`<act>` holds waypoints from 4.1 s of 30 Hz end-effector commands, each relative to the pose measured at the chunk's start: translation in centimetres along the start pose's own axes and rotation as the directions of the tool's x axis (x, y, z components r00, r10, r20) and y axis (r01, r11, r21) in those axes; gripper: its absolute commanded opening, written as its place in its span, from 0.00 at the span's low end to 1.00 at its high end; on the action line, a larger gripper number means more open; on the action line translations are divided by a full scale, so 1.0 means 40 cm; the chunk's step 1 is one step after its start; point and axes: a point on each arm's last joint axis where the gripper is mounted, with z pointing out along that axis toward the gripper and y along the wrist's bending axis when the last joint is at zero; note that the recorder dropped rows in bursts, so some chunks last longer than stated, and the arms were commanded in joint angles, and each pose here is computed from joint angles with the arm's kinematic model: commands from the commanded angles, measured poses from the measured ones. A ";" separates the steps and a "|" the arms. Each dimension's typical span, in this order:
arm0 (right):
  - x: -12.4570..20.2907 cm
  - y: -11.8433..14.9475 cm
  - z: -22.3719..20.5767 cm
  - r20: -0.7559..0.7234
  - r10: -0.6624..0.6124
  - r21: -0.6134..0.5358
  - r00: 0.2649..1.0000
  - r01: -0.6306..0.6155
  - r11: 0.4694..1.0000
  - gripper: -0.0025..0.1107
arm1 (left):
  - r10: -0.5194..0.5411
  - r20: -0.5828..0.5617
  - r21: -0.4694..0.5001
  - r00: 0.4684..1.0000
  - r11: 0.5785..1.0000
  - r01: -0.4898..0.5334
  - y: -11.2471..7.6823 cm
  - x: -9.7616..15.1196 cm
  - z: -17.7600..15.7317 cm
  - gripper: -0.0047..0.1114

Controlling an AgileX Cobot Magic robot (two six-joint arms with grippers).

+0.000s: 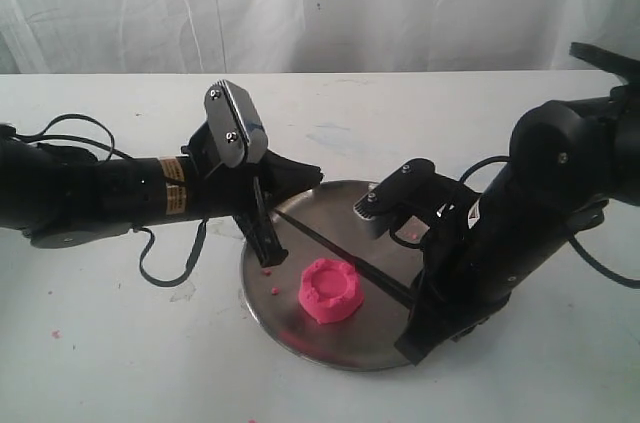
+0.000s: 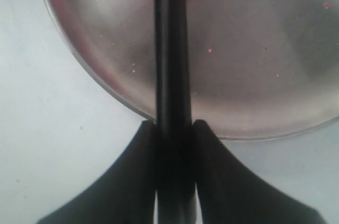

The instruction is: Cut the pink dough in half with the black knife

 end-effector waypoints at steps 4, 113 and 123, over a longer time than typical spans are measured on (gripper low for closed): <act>0.002 -0.007 0.006 -0.013 -0.049 0.031 0.999 0.050 0.998 0.02 | 0.015 0.020 -0.005 1.000 1.000 -0.015 0.020 -0.005 0.031 0.04; 0.002 -0.009 0.078 -0.071 0.018 -0.026 0.997 -0.019 0.999 0.02 | 0.045 -0.307 0.159 0.951 0.987 0.005 -0.032 0.181 0.074 0.04; 0.000 -0.005 0.078 -0.064 0.040 -0.039 0.997 -0.042 0.998 0.02 | 0.047 -0.210 0.105 0.977 0.994 -0.025 -0.016 0.152 0.078 0.04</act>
